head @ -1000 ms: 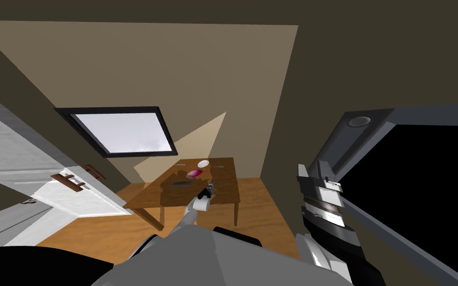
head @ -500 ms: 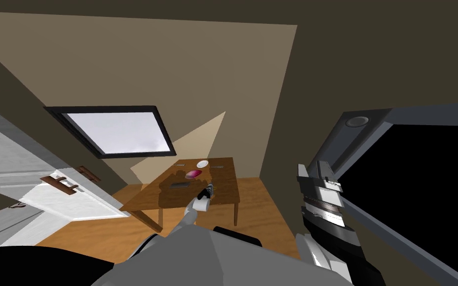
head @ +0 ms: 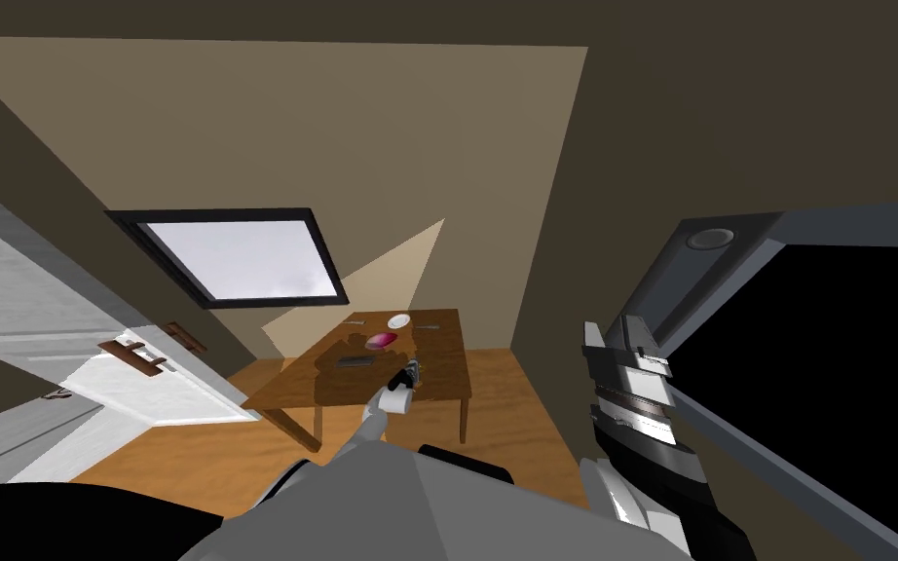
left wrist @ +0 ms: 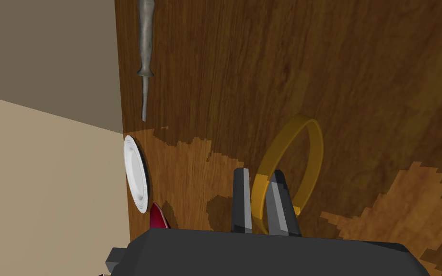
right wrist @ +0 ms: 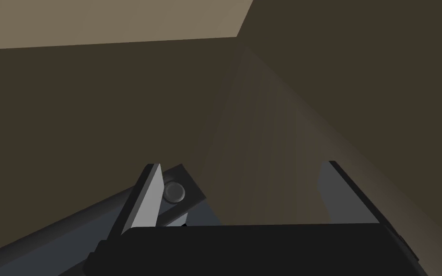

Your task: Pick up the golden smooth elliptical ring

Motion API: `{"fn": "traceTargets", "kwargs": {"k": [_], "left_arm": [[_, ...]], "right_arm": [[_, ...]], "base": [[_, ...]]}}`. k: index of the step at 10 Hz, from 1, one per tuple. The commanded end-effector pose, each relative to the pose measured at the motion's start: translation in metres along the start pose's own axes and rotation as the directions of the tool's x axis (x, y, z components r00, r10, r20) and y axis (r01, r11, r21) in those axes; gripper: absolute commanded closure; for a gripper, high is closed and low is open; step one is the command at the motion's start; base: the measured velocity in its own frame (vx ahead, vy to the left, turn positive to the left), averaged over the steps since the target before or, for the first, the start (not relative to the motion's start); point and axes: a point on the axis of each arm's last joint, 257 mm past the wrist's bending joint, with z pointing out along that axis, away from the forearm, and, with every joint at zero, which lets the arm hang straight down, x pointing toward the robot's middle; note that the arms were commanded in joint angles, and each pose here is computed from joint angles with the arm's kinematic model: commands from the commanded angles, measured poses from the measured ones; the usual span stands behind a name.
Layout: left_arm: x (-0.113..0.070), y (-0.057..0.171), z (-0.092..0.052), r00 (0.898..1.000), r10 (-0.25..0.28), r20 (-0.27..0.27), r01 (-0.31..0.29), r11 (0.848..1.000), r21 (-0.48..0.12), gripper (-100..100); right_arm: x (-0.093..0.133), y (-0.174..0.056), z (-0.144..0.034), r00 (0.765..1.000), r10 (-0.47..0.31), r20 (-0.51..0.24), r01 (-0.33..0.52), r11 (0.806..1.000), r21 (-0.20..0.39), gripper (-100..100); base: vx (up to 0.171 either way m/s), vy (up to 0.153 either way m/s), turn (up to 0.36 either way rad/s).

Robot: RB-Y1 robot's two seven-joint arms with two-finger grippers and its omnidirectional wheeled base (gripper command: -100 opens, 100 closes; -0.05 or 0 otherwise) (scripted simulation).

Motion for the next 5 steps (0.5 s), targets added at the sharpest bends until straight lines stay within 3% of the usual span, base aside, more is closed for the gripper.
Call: {"fn": "traceTargets", "kwargs": {"k": [1, 3, 4, 5], "left_arm": [[0.0046, 0.0001, -0.002, 1.0, 0.009, -0.011, -0.009, 1.0, -0.007, 100], [0.0145, -0.0018, -0.0053, 0.999, 0.025, -0.032, -0.025, 1.0, -0.012, 100], [0.0112, -0.0016, -0.0042, 1.0, 0.019, -0.025, -0.019, 1.0, -0.009, 100], [0.0117, -0.001, -0.0044, 0.999, 0.019, -0.026, -0.02, 1.0, -0.011, 0]], "right_arm": [[0.0, 0.0, 0.0, 1.0, 0.0, 0.0, 0.0, 1.0, 0.0, 0], [0.0, 0.0, 0.0, 1.0, 0.0, 0.0, 0.0, 1.0, 0.0, 0], [0.0, 0.0, 0.0, 1.0, 0.0, 0.0, 0.0, 1.0, 0.0, 0], [0.0001, 0.0, 0.0, 1.0, 0.0, 0.0, 0.0, 1.0, 0.0, 0]], "base": [[-0.017, -0.03, 0.134], [-0.017, -0.023, 0.122], [-0.006, -0.012, 0.028], [0.0, 0.0, 0.0]]}}
